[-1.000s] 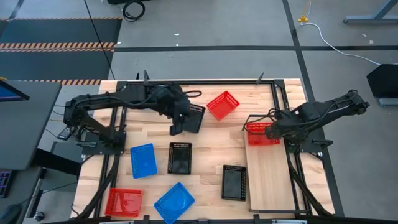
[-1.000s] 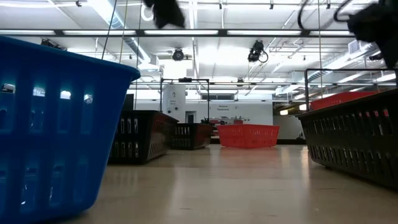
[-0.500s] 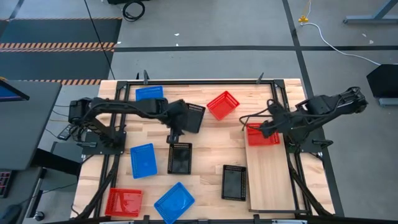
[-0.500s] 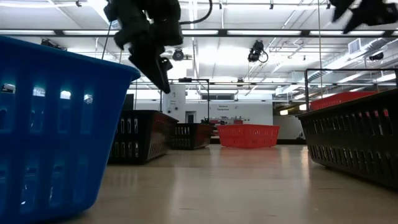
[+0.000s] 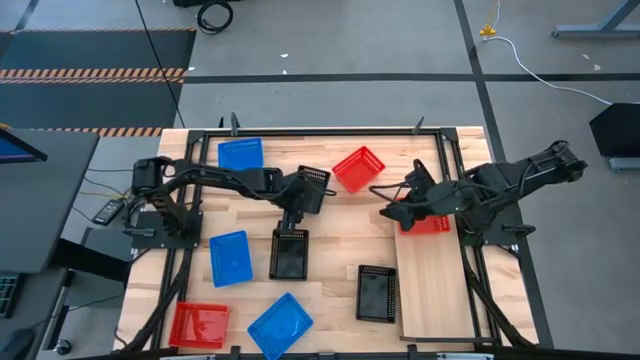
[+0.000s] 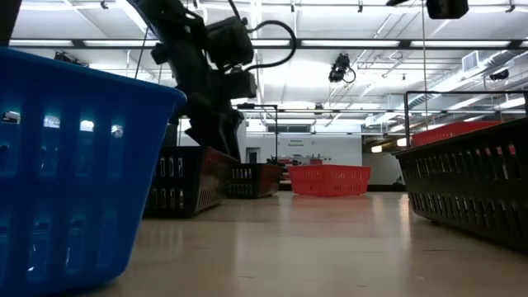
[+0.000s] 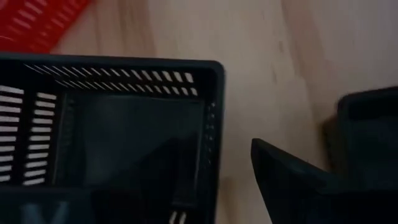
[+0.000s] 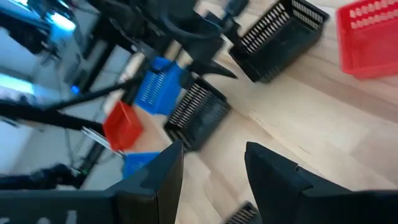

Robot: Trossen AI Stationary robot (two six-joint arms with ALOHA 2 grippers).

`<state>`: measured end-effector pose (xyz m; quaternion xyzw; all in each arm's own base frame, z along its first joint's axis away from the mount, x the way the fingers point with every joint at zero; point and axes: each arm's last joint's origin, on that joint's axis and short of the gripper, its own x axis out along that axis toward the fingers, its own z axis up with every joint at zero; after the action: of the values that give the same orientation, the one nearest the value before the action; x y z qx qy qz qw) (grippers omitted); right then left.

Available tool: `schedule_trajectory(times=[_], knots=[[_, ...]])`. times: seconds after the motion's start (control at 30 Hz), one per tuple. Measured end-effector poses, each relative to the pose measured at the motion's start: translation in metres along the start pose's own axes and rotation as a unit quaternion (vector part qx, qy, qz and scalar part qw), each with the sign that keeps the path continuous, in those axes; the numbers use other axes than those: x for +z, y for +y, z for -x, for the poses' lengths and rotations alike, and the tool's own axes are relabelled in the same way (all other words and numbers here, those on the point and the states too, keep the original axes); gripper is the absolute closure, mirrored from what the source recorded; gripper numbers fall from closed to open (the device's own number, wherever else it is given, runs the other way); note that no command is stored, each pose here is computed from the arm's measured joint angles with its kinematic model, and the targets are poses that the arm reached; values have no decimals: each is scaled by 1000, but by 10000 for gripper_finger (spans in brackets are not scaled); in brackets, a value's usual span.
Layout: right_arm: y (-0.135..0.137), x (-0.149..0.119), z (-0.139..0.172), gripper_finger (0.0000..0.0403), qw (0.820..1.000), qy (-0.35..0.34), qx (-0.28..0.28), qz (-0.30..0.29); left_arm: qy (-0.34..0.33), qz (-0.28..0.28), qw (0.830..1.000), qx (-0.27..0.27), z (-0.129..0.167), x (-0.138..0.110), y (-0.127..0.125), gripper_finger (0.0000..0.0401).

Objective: Stack baskets on shelf by color
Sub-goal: Put the top black bin on the shelf

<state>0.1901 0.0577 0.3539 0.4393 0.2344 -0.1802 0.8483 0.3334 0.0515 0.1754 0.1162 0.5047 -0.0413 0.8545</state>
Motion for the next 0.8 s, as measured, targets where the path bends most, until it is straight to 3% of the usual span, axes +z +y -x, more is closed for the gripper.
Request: schedule_trajectory(times=[0.27,0.43,0.5,0.63,0.8], knots=[[-1,3,-1,226,1000,-24,-8,-11,70,11,997,-35,-30,-16,-2,229],[-1,3,-1,226,1000,-21,-11,-10,98,29,993,-60,-31,-22,-4,342],[-2,3,-1,226,1000,-19,-12,-5,94,40,992,-69,-25,-22,-5,384],[-4,2,-1,226,1000,-14,-21,12,79,69,992,-71,-5,-15,-4,390],[-5,2,0,226,999,-12,-23,44,29,76,993,-89,42,9,1,396]])
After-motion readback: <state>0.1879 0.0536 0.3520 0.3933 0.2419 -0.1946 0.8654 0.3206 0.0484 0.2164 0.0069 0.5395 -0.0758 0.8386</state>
